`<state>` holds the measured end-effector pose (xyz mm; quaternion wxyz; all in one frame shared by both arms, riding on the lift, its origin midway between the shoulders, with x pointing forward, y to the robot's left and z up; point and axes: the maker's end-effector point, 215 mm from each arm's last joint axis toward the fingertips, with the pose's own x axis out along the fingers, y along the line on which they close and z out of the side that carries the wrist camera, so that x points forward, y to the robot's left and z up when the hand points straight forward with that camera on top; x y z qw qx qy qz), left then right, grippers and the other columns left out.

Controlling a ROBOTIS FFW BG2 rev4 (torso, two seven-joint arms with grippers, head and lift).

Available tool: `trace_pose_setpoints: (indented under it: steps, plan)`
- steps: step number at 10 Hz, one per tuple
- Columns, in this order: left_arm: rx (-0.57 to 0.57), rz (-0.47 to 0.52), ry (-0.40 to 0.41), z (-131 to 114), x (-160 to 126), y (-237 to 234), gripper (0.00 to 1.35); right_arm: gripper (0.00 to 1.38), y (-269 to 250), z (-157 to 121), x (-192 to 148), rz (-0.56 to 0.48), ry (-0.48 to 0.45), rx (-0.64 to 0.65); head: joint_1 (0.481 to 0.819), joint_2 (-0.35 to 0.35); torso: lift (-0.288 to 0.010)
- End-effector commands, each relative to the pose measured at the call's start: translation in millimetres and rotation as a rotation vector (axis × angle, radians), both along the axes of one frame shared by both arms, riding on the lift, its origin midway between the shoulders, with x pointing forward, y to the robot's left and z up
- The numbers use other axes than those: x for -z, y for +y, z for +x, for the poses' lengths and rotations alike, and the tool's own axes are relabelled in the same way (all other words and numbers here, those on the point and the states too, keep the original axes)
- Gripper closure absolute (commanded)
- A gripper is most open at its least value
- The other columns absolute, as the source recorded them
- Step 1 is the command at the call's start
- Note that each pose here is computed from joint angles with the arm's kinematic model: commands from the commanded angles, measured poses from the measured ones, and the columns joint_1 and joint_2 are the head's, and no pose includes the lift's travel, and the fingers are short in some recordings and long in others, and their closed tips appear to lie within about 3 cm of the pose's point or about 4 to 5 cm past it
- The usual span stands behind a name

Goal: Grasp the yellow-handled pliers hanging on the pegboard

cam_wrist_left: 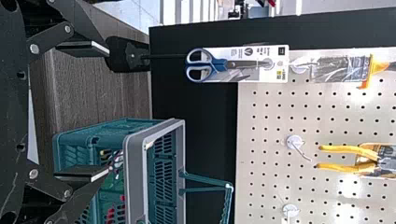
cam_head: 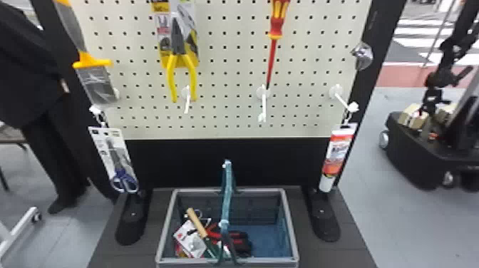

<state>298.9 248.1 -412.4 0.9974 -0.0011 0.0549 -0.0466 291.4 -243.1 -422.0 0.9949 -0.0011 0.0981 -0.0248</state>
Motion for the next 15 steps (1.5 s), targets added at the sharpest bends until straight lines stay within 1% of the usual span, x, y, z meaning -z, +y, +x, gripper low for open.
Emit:
trace_pose_setpoints:
  steps: [1, 6, 7, 8, 9, 10, 11, 14, 15]
  plan:
    - [-0.002, -0.002, 0.003, -0.7, 0.5, -0.1, 0.39, 0.12, 0.0, -0.3, 0.9, 0.001, 0.003, 0.001, 0.549, 0.0, -0.1]
    - [0.001, -0.007, 0.0, 0.6, -1.8, -2.5, 0.39, 0.12, 0.1, -1.7, 2.7, 0.0, 0.007, 0.002, 0.549, 0.0, -0.1]
    - [0.003, -0.009, -0.001, 4.4, -6.1, -2.6, 0.38, 0.12, 0.2, -2.1, 2.1, 0.0, 0.007, 0.002, 0.549, 0.0, -0.1]
    - [0.018, -0.013, -0.004, 16.7, -22.1, -1.9, 0.38, 0.12, 0.2, -2.1, 2.1, 0.0, 0.007, 0.002, 0.549, 0.0, -0.1]
    - [0.06, 0.001, -0.026, 36.2, -49.5, -2.0, 0.38, 0.12, 0.2, -3.0, 2.7, 0.0, 0.009, 0.002, 0.549, 0.0, -0.1]
    - [0.102, 0.009, -0.071, 57.7, -79.7, -3.9, 0.38, 0.12, 0.1, -3.9, 3.4, 0.002, 0.011, 0.003, 0.549, 0.0, -0.1]
    - [0.142, 0.018, -0.095, 78.5, -104.3, -5.4, 0.39, 0.12, 0.1, -4.0, 3.8, 0.002, 0.013, 0.003, 0.549, 0.0, -0.1]
    - [0.295, 0.042, -0.128, 144.7, -157.6, -15.2, 0.39, 0.12, 0.4, -2.8, 3.3, -0.001, 0.012, 0.001, 0.549, 0.0, -0.1]
    - [0.329, 0.062, -0.156, 163.8, -182.5, -16.6, 0.39, 0.12, 0.6, -1.3, 3.3, -0.003, 0.012, 0.0, 0.549, 0.0, -0.1]
